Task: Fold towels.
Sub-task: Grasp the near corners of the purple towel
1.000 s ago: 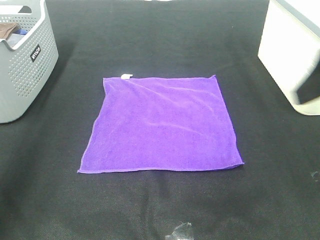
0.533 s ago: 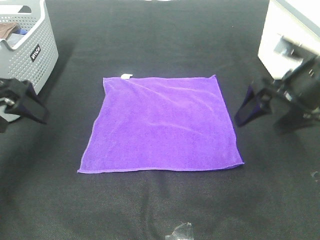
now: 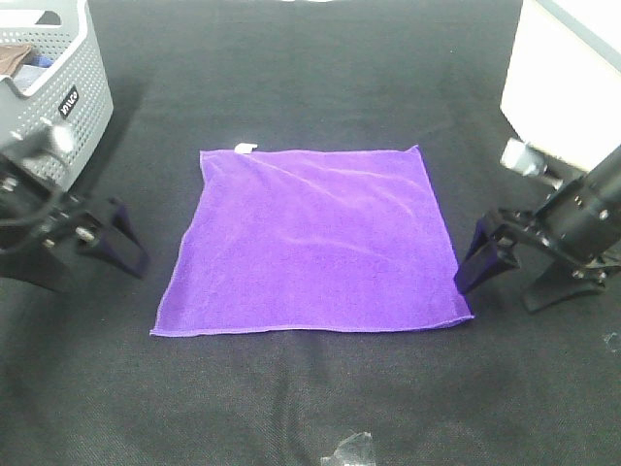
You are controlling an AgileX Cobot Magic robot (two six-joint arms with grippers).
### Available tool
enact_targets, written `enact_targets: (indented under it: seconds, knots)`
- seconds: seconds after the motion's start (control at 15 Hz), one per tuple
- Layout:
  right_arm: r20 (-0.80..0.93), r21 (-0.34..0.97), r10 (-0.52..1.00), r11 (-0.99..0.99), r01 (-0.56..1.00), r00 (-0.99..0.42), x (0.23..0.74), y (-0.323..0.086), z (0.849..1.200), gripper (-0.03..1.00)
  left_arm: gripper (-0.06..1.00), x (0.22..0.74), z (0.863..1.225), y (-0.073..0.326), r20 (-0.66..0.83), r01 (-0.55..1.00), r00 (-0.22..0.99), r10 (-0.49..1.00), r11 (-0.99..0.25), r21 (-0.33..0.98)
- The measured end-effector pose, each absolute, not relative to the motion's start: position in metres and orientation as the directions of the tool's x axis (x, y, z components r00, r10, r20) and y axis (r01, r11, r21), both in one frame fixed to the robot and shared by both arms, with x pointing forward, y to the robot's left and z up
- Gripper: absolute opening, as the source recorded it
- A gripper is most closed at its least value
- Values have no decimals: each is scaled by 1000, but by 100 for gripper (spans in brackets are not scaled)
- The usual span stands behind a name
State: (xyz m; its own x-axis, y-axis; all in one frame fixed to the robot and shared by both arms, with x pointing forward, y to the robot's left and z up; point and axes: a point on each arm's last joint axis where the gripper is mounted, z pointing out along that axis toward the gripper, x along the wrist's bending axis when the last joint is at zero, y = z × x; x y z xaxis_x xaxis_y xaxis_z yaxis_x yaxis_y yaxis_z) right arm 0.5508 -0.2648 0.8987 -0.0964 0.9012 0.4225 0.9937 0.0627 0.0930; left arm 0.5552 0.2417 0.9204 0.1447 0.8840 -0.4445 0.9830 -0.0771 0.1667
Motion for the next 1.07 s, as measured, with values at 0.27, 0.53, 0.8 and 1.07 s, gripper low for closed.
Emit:
enact_targets:
  seconds: [0.27, 0.53, 0.8, 1.07]
  knots:
    - [428, 71, 900, 56, 996, -81, 567, -265, 882, 93, 99, 560, 894, 241, -438, 991, 114, 892, -73, 111]
    - [436, 67, 897, 46, 997, -71, 567, -266, 882, 93, 99, 560, 882, 240, -442, 994, 102, 891, -75, 78]
    - [441, 63, 895, 43, 997, -66, 567, -266, 881, 93, 99, 561, 883, 240, -448, 995, 96, 889, -68, 78]
    - [456, 62, 889, 19, 998, -45, 568, -264, 881, 93, 99, 562, 880, 225, -459, 993, 115, 881, -91, 76]
